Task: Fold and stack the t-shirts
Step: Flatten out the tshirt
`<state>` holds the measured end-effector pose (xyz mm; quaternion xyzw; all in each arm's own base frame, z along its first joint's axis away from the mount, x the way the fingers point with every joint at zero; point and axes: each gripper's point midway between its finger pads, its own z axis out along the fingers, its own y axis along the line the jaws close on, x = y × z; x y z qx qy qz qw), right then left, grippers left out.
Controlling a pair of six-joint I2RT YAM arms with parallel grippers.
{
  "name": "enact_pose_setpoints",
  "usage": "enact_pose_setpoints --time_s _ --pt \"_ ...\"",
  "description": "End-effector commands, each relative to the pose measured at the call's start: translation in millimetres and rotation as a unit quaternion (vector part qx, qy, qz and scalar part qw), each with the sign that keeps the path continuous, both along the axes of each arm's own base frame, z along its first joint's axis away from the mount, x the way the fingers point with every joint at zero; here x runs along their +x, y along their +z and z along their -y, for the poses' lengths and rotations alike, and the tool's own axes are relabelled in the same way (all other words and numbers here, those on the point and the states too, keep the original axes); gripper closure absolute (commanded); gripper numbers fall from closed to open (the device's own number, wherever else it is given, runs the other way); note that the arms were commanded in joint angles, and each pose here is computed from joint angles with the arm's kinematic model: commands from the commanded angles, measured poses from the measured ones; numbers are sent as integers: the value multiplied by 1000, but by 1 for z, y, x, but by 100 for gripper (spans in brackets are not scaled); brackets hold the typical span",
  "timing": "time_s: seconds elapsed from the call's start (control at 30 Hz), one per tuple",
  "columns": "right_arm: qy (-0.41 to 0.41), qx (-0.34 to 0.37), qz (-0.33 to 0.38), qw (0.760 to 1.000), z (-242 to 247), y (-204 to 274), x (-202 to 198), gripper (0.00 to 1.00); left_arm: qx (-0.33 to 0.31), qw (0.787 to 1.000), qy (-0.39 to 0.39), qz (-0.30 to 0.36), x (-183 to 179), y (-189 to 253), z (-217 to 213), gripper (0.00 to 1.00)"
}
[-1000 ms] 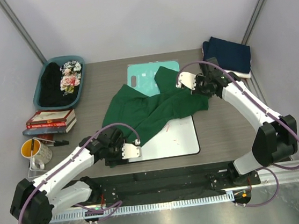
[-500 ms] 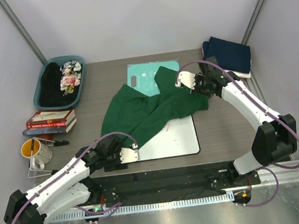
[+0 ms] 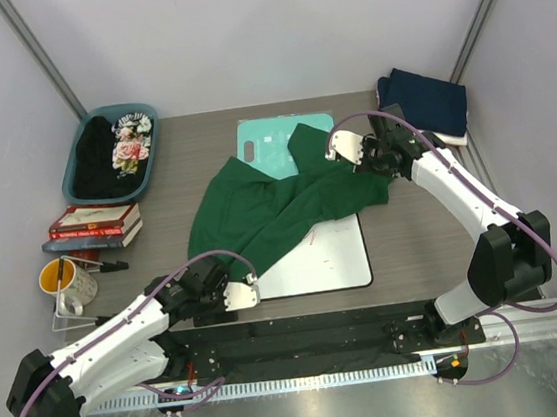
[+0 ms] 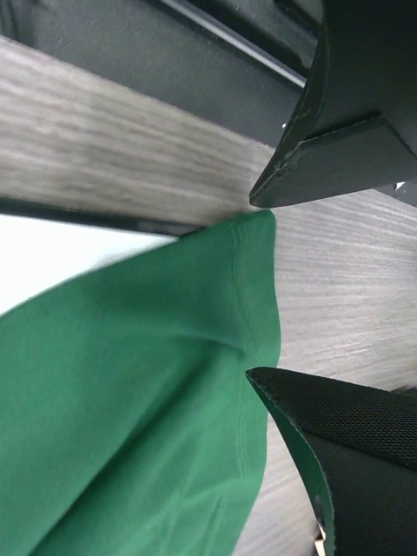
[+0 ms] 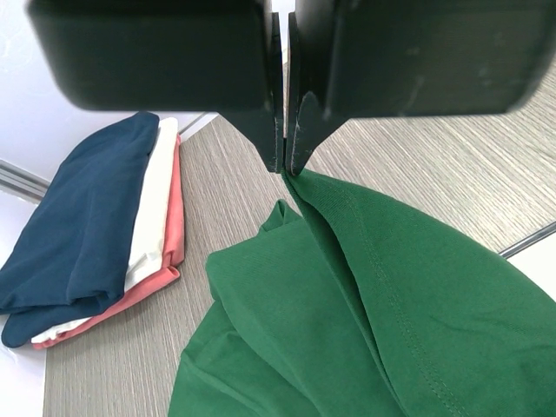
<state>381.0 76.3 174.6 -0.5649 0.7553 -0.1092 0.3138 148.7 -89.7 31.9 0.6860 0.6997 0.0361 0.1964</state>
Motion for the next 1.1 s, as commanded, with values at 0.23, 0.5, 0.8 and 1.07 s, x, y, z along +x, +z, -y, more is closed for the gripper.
enact_pose_setpoints --time_s 0.23,0.5,0.8,1.07 --pt "-8 12 32 999 -6 22 11 99 1 1000 -4 -25 -6 -4 4 25" --pt "-19 5 40 999 -1 28 11 99 16 999 2 -29 0 -7 13 29" --pt "-18 3 46 999 -1 33 11 99 26 1000 8 -9 8 -6 14 100" --pt "-15 -6 53 998 1 38 11 99 -17 999 -1 41 25 49 28 100"
